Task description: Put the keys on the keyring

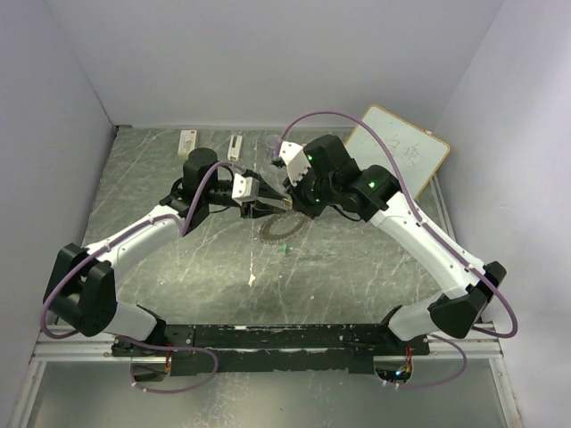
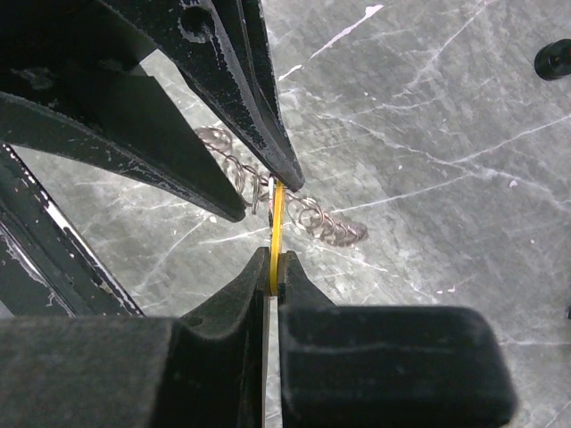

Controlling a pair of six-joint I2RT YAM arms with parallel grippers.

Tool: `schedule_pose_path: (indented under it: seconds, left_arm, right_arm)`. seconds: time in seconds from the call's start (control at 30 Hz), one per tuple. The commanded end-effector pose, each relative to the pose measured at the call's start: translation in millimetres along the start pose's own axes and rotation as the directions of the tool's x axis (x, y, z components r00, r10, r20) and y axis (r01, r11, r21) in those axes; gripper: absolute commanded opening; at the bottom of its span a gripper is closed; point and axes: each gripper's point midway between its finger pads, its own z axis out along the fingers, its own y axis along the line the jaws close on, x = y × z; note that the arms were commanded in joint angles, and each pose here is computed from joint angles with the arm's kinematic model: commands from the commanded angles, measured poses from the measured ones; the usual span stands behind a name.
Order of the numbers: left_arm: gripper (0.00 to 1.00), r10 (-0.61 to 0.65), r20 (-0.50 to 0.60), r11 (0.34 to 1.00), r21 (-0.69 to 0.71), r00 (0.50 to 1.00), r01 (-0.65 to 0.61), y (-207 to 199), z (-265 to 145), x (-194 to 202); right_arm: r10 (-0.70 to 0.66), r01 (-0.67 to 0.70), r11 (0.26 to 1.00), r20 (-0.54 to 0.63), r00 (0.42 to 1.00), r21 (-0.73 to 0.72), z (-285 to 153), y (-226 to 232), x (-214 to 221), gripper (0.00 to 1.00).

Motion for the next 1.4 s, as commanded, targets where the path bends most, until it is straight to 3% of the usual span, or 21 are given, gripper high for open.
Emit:
schedule_pose_path:
  seconds: [0.0,0.47,0.67,1.33,1.37]
  left_arm:
    - [0.42,0.042,0.038,0.998,0.047,0.998,-0.044,2,2,-15]
    - [0.27,0.025,0.064,0.995,0.095,0.998,-0.031,1,7,-14]
    - [0.08,0.012,0.089,0.990,0.136,0.996,-0.024,-4,9,-16]
    - [0.07,-0.061,0.169,0.988,0.149,0.984,0.036,-7,13,-23]
    - [0.07,-0.069,0.169,0.988,0.150,0.983,0.043,-7,14,-22]
  right_arm:
    - [-0.016,0.017,1.000,0.047,0.999,-0.004,-8,1,-15,0.00]
    - [-0.020,0.020,1.000,0.046,0.999,-0.001,-7,0,-16,0.00]
    - [-0.021,0.020,1.000,0.054,0.998,0.006,-8,-2,-17,0.00]
    - [-0.022,0.017,0.999,0.089,0.996,0.050,-14,-8,-20,0.00]
    - [-0.021,0.015,0.998,0.096,0.995,0.055,-15,-9,-22,0.07]
